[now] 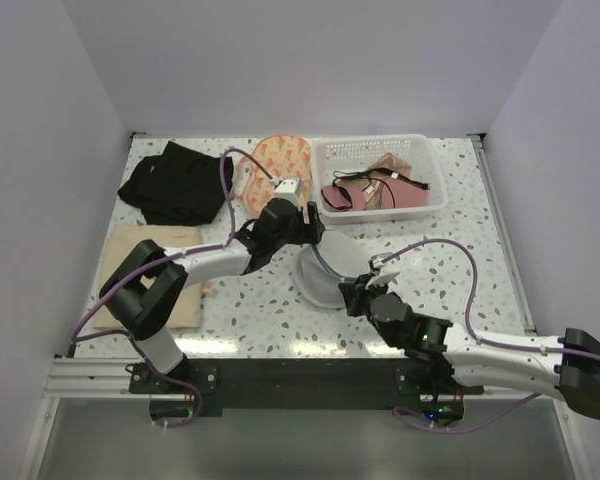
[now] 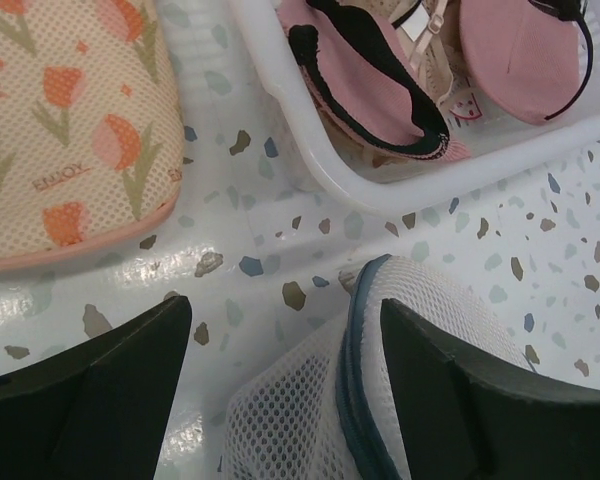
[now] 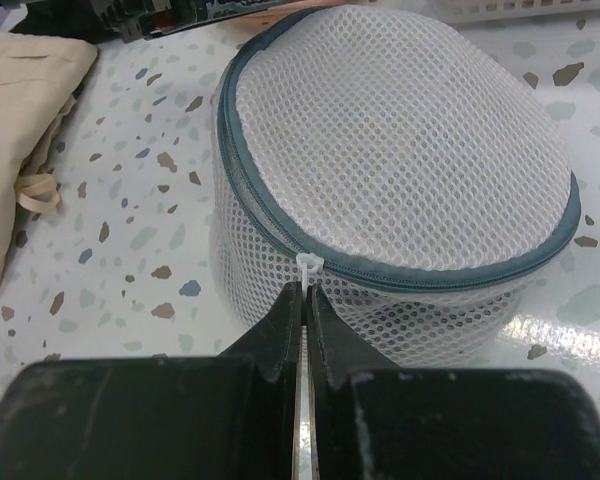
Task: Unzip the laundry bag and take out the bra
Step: Unzip the laundry bag at the center of the board.
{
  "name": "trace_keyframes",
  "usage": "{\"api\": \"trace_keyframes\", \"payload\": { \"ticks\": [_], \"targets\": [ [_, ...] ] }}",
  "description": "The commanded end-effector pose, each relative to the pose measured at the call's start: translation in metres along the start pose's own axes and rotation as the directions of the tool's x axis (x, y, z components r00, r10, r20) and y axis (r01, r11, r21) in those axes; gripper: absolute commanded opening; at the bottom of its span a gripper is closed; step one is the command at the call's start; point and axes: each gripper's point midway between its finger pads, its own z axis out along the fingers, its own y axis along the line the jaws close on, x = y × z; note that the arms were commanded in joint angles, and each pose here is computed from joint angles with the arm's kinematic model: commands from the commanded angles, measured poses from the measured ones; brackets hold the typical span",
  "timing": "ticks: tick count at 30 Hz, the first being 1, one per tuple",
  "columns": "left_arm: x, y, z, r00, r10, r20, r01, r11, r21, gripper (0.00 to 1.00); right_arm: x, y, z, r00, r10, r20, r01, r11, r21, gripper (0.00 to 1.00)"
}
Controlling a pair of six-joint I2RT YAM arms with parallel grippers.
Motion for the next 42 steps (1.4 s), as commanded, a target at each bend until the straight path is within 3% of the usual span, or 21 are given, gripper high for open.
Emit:
{"api": "trace_keyframes", "payload": {
  "ticks": [1, 8, 16, 34, 39, 42],
  "targets": [
    [-0.043, 0.001, -0.024, 0.994, -0.001, 0.106, 0.006, 0.999, -0.048, 0.83, -0.022, 0.021, 0.005, 0.998, 0.026, 0.056, -0.024, 0.999, -0.042, 0.00],
    [-0.043, 0.005, -0.062, 0.991, -0.065, 0.118, 0.069, 0.997, -0.031, 0.86, -0.026, 0.044, 0.015, 0.999, -0.003, 0.048, 0.008, 0.994, -0.105, 0.00],
    [-0.017, -0.002, -0.087, 0.989, -0.140, 0.043, 0.138, 0.989, 0.048, 0.87, -0.032, 0.072, 0.028, 0.998, -0.040, 0.057, 0.049, 0.984, -0.173, 0.00],
    [0.012, -0.042, -0.087, 0.986, -0.157, -0.061, 0.167, 0.965, 0.202, 0.87, -0.021, 0.078, 0.035, 0.998, -0.058, 0.031, 0.063, 0.980, -0.186, 0.00],
    [0.023, -0.047, -0.081, 0.984, -0.152, -0.091, 0.169, 0.963, 0.211, 0.83, -0.022, 0.077, 0.035, 0.998, -0.061, 0.034, 0.066, 0.981, -0.182, 0.00],
    [0.028, -0.051, -0.079, 0.983, -0.150, -0.103, 0.169, 0.961, 0.219, 0.75, -0.023, 0.077, 0.035, 0.997, -0.061, 0.036, 0.067, 0.981, -0.180, 0.00]
  ]
}}
